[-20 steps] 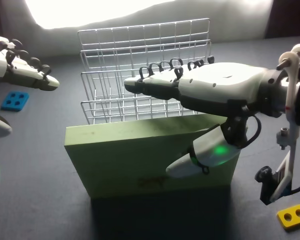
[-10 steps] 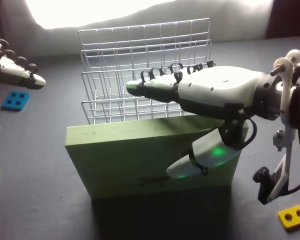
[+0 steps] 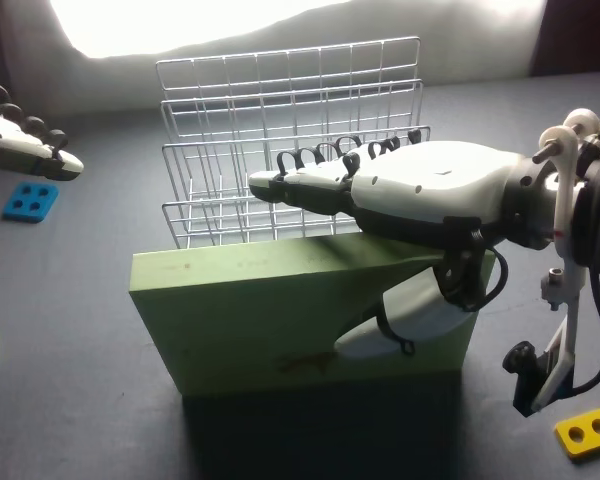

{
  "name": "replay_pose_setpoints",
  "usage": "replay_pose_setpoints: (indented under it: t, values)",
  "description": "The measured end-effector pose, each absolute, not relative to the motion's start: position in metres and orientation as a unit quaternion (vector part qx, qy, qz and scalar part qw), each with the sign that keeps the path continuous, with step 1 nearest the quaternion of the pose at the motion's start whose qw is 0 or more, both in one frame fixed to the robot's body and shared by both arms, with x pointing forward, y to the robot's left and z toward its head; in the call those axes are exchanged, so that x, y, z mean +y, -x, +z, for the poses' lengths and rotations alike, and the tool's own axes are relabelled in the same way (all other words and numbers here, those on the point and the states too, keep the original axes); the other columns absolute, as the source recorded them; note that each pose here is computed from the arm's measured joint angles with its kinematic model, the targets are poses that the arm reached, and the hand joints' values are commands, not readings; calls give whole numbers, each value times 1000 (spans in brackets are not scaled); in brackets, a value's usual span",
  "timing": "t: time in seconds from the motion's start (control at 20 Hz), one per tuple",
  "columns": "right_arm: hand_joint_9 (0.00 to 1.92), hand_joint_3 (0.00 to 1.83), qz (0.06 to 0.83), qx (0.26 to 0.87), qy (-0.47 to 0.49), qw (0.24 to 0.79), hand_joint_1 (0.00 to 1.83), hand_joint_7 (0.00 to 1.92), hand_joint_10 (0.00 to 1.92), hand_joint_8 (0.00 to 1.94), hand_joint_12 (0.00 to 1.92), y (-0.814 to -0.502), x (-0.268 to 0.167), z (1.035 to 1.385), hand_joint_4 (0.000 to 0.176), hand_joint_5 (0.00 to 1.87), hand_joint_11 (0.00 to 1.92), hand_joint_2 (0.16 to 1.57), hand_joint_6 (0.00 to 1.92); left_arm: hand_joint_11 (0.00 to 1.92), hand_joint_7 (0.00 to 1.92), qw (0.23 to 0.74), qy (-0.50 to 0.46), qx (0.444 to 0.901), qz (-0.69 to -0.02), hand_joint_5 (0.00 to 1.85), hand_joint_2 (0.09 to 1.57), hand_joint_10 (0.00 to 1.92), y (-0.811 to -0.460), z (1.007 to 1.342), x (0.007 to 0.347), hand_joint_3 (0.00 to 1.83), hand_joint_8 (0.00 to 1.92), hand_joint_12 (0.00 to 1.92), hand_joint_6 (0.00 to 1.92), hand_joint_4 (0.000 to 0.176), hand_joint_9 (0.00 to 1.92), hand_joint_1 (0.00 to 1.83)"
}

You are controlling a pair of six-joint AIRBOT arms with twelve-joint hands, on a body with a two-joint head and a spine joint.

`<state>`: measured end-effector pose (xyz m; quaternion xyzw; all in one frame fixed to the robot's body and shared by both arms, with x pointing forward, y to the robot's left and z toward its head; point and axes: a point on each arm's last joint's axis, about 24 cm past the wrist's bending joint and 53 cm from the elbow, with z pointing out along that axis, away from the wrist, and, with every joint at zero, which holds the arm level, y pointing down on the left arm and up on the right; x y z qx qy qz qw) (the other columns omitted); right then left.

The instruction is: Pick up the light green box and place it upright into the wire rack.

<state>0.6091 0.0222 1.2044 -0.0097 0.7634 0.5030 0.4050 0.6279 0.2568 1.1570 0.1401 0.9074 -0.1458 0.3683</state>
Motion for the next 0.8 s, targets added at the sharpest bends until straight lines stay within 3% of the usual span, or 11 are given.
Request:
replay_pose_setpoints:
  t: [0.15,0.2,0.25,0.35,0.45,0.5,0.55,0.6,0.8]
  values:
    - [145,3,503,763,10,405,995,165,12,8,444,-609,22,1204,0,64,0,970,11,0,171,368,-145,907,-146,104,1332,0,-626,1157,253,2,1,797,5,8,208,422]
    - [467,9,502,763,11,406,1143,491,66,36,930,-609,22,1204,0,384,96,1016,56,0,182,366,-148,907,-146,100,1331,4,-624,1155,250,1,4,827,5,9,221,411]
    - [467,9,502,763,11,406,1143,491,66,36,930,-609,22,1204,0,384,96,1016,56,0,182,364,-148,908,-145,100,1331,4,-624,1154,251,1,4,827,5,9,221,411]
    - [815,10,502,763,12,407,1200,818,143,52,1218,-609,22,1205,0,671,300,1095,57,0,176,355,-150,913,-137,91,1332,1,-621,1146,254,1,0,835,0,10,218,404]
    - [944,5,501,764,11,406,1233,964,212,66,1250,-609,22,1203,0,799,428,1108,57,0,174,347,-152,916,-132,93,1330,0,-619,1141,257,0,0,836,1,11,215,407]
    - [980,0,501,764,11,406,1229,993,355,880,1402,-609,22,1203,0,764,435,1174,969,0,174,346,-152,916,-132,91,1331,1,-618,1140,257,0,0,842,0,10,216,400]
    - [846,0,501,764,11,406,1341,973,1161,1050,1434,-609,22,1203,0,845,558,1155,970,0,155,347,-152,916,-132,84,1334,0,-619,1141,256,2,0,851,0,10,211,385]
    - [772,2,501,764,11,406,1357,892,1411,1214,1578,-609,22,1203,0,879,563,1166,957,0,164,348,-152,916,-132,85,1334,1,-619,1141,256,2,5,853,1,9,213,382]
    - [754,0,501,765,12,405,1361,882,1461,1242,1637,-609,22,1203,0,890,542,1168,954,0,174,349,-152,915,-133,91,1342,3,-619,1141,256,5,4,886,5,6,223,359]
